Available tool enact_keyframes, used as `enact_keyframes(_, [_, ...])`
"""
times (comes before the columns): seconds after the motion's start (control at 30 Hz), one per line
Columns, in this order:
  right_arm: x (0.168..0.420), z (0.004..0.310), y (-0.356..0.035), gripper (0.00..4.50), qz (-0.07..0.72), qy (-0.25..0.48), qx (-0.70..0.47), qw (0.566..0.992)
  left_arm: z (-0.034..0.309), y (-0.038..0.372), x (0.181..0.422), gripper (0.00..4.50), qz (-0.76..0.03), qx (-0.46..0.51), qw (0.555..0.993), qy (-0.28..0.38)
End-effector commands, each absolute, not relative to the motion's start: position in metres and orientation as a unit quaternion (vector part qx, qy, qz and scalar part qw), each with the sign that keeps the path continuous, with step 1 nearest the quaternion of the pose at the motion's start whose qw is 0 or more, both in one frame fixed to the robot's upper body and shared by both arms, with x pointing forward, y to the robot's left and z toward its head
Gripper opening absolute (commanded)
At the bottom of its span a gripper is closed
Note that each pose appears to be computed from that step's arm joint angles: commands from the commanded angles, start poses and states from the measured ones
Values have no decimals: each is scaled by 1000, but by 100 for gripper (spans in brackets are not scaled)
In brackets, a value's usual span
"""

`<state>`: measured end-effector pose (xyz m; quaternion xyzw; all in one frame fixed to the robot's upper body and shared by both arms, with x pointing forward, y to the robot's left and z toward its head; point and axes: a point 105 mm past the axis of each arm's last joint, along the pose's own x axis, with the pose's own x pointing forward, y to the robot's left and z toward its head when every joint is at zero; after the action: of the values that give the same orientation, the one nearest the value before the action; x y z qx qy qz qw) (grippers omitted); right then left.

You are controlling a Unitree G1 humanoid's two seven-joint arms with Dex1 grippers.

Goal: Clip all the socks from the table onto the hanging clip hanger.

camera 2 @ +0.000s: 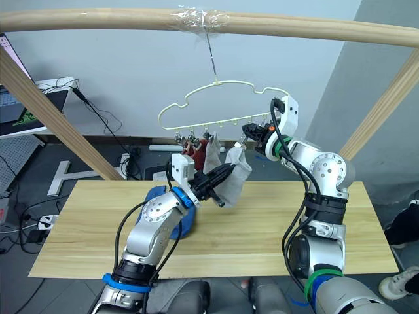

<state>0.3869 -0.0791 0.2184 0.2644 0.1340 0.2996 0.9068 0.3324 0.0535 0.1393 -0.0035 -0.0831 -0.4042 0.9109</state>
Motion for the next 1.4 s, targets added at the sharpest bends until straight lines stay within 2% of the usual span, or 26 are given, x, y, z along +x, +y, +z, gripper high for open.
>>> enact_keyframes(0.03, [385,220,-85,0,292,137,269,908,153,50,333,2,-408,-7,906,-112])
enact_keyframes(0.53, [385,224,-87,0,290,140,275,906,142,42,324,2,-447,-11,891,-84])
enact_keyframes(0.8, [383,222,-87,0,292,144,272,906,159,43,339,2,-427,-11,897,-111])
enact_keyframes(1.17, [380,222,-85,0,305,142,273,901,161,43,342,2,-428,-6,897,-115])
enact_keyframes(1.27, [378,226,-82,88,319,136,283,894,161,43,342,0,-427,-7,897,-115])
enact_keyframes(1.4, [376,229,-81,236,328,133,287,890,163,42,342,0,-427,-6,897,-118])
